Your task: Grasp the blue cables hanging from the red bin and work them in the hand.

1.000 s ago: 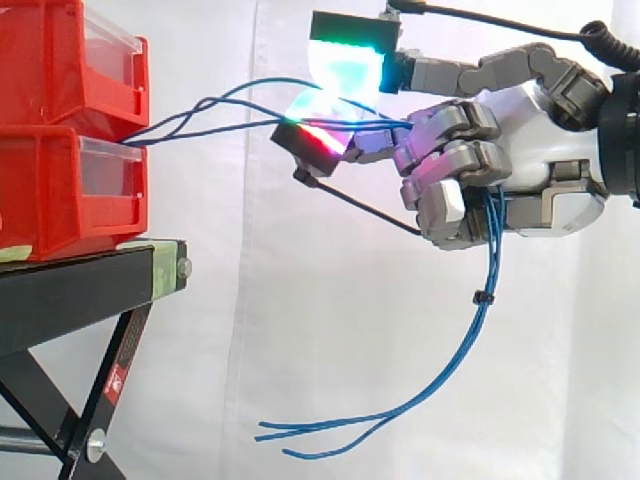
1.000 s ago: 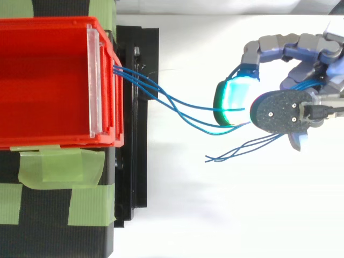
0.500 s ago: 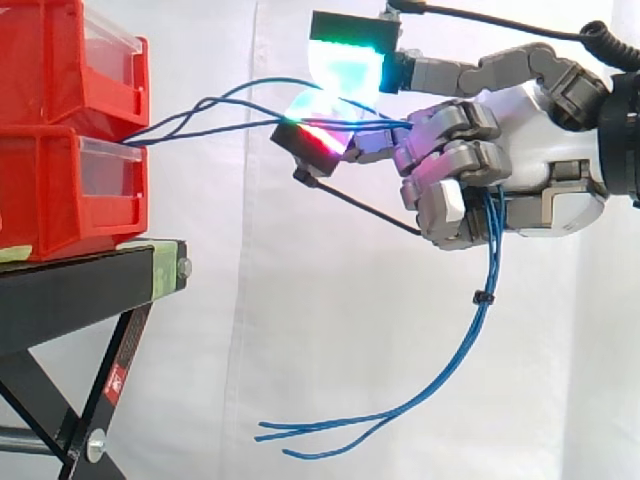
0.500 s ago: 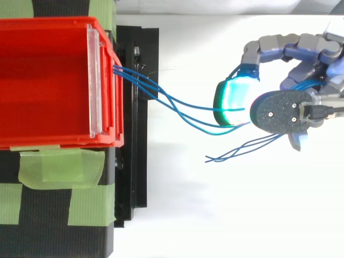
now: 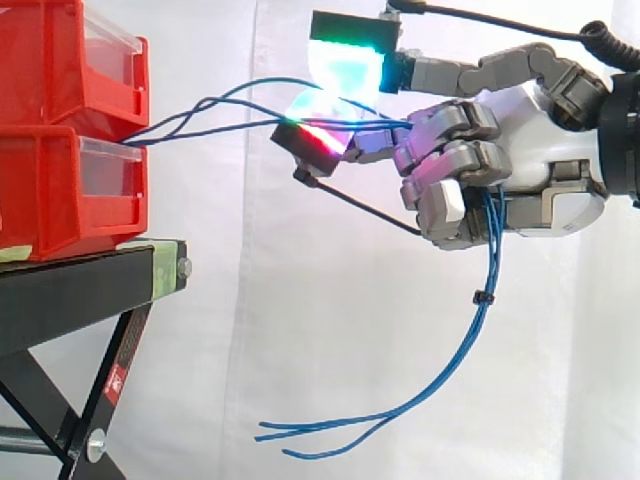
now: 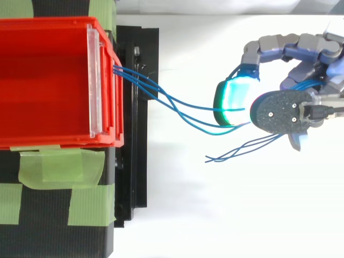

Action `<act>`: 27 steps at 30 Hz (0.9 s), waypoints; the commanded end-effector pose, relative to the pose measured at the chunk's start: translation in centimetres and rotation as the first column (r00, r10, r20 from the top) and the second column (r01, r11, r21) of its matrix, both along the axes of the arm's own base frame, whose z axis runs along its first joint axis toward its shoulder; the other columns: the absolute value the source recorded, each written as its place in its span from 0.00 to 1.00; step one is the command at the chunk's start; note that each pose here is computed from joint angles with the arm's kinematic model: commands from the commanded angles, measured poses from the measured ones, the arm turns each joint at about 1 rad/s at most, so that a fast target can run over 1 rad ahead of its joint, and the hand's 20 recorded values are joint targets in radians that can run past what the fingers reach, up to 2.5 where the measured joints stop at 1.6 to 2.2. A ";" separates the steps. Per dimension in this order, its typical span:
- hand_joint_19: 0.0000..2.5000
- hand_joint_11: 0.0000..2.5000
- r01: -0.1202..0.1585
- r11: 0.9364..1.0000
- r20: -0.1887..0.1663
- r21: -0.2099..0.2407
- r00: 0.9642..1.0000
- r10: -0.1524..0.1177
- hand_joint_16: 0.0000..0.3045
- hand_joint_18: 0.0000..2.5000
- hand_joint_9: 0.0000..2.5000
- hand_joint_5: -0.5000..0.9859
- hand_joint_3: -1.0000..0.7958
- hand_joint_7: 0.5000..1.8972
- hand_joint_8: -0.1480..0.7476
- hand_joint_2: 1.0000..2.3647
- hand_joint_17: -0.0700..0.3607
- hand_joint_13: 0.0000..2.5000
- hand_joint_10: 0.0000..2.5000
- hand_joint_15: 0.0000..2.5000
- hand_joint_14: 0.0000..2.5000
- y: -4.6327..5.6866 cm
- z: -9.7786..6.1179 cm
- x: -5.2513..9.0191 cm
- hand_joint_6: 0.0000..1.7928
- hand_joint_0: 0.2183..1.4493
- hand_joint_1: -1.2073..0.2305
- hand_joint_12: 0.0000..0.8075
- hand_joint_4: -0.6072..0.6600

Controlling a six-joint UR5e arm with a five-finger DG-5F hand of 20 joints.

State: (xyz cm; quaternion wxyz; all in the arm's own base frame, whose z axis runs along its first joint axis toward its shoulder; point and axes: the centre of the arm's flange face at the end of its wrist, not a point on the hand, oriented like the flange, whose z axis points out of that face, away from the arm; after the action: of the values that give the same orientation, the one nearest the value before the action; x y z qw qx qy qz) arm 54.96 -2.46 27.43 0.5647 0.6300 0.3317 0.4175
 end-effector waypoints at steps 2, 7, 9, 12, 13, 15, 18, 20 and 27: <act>0.22 1.00 0.000 1.000 0.000 0.000 1.000 0.000 0.72 0.95 0.68 0.48 0.33 0.57 0.90 0.02 0.54 0.79 1.00 0.78 1.00 0.0 0.0 0.0 0.36 0.59 0.41 0.92 0.63; 0.22 1.00 0.000 1.000 0.000 0.000 1.000 0.000 0.72 0.95 0.68 0.48 0.33 0.57 0.90 0.02 0.54 0.79 1.00 0.78 1.00 0.0 0.0 0.0 0.36 0.59 0.41 0.92 0.63; 0.22 1.00 0.000 1.000 0.000 0.000 1.000 0.000 0.72 0.95 0.68 0.48 0.33 0.57 0.90 0.02 0.54 0.79 1.00 0.78 1.00 0.0 0.0 0.0 0.36 0.59 0.41 0.92 0.63; 0.22 1.00 0.000 1.000 0.000 0.000 1.000 0.000 0.72 0.95 0.68 0.48 0.33 0.57 0.90 0.02 0.54 0.79 1.00 0.78 1.00 0.0 0.0 0.0 0.36 0.59 0.41 0.92 0.63; 0.22 1.00 0.000 1.000 0.000 0.000 1.000 0.000 0.72 0.95 0.68 0.48 0.33 0.57 0.90 0.02 0.54 0.79 1.00 0.78 1.00 0.0 0.0 0.0 0.36 0.59 0.41 0.92 0.63; 0.22 1.00 0.000 1.000 0.000 0.000 1.000 0.000 0.72 0.95 0.68 0.48 0.33 0.56 0.90 0.02 0.54 0.79 1.00 0.78 1.00 0.0 0.0 0.0 0.36 0.59 0.41 0.92 0.63; 0.22 1.00 0.000 1.000 0.000 0.000 1.000 0.000 0.72 0.95 0.68 0.48 0.33 0.57 0.90 0.02 0.54 0.79 1.00 0.78 1.00 0.0 0.0 0.0 0.36 0.59 0.41 0.92 0.64; 0.22 1.00 0.000 1.000 0.000 0.000 1.000 0.000 0.72 0.95 0.68 0.48 0.33 0.57 0.90 0.02 0.54 0.79 1.00 0.78 1.00 0.0 0.0 0.0 0.36 0.59 0.41 0.92 0.63; 0.22 1.00 0.000 1.000 0.000 0.000 1.000 0.000 0.72 0.95 0.68 0.48 0.33 0.56 0.90 0.02 0.54 0.79 1.00 0.78 1.00 0.0 0.0 0.0 0.37 0.59 0.41 0.92 0.63</act>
State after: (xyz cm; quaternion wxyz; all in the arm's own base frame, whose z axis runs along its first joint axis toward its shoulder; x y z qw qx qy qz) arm 54.95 -2.48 27.43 0.5648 0.6301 0.3317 0.4171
